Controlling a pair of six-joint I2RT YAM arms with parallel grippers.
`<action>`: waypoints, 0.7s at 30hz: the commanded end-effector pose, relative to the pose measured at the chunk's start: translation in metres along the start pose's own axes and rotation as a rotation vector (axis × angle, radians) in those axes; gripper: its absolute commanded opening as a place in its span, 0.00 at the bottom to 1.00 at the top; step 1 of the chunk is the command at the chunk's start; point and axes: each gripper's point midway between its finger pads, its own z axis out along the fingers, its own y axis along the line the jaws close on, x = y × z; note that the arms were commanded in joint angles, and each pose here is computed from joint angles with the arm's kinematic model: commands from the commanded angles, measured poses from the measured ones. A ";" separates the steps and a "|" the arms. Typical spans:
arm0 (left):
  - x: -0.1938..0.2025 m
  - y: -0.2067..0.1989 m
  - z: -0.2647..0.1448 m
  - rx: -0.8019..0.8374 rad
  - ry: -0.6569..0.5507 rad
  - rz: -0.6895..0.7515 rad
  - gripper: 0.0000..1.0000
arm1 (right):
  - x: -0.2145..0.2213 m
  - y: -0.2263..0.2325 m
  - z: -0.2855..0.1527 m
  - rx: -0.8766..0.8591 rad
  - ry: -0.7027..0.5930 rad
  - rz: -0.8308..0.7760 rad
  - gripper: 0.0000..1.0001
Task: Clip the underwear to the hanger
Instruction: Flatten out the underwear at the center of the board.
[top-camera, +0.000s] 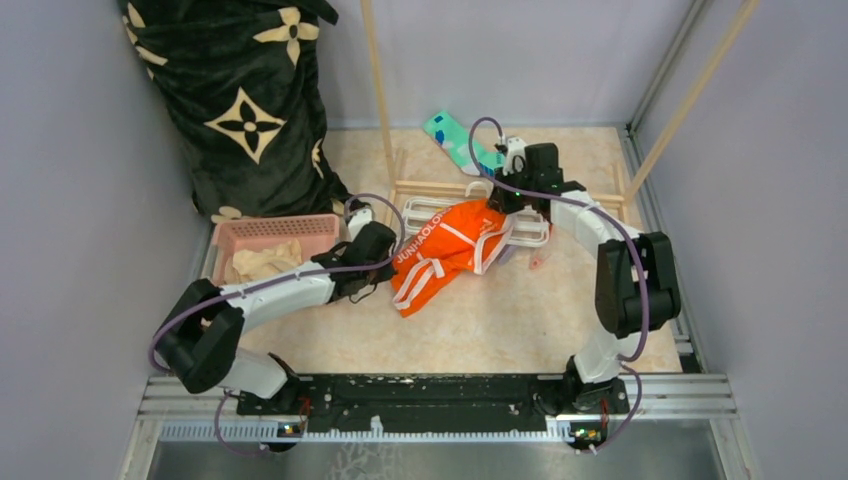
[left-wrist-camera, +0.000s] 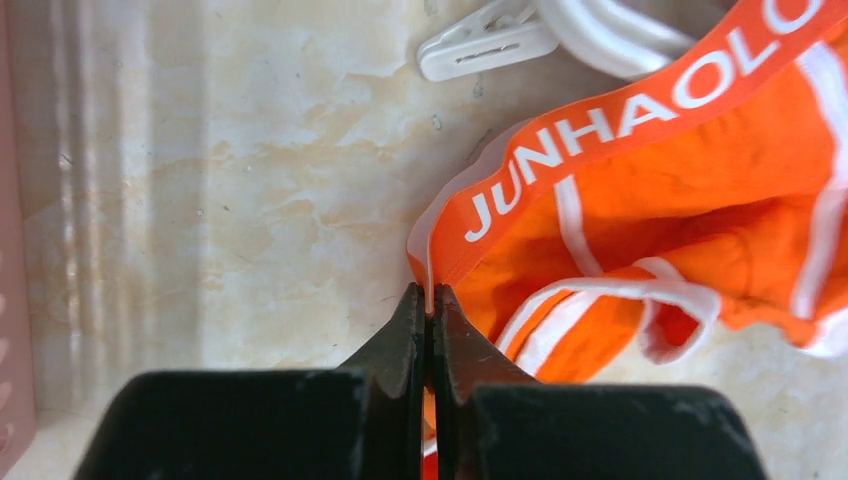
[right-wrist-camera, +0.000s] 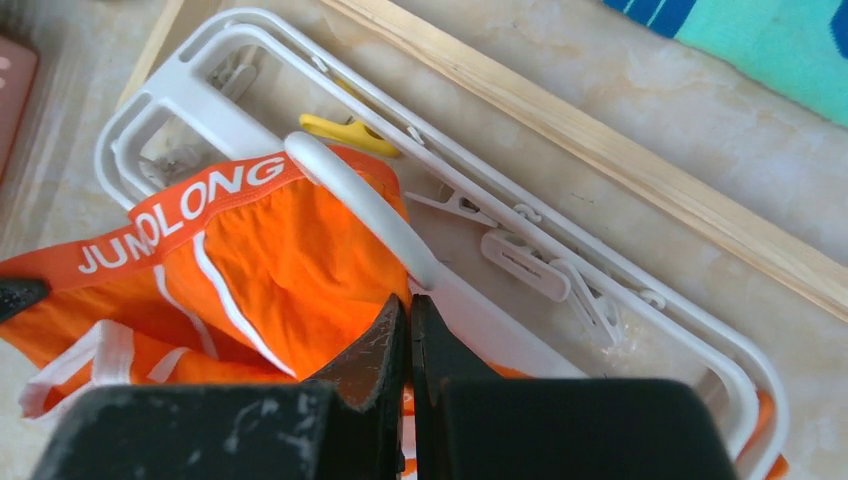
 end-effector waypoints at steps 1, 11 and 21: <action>-0.031 -0.012 -0.017 0.028 -0.075 -0.003 0.00 | -0.035 0.012 -0.031 -0.003 -0.110 -0.029 0.00; -0.069 -0.022 -0.052 0.074 -0.149 0.077 0.00 | -0.046 0.056 -0.088 -0.080 -0.169 0.042 0.00; -0.083 -0.030 -0.104 0.112 -0.044 0.303 0.00 | -0.001 0.131 -0.176 -0.082 -0.178 0.218 0.00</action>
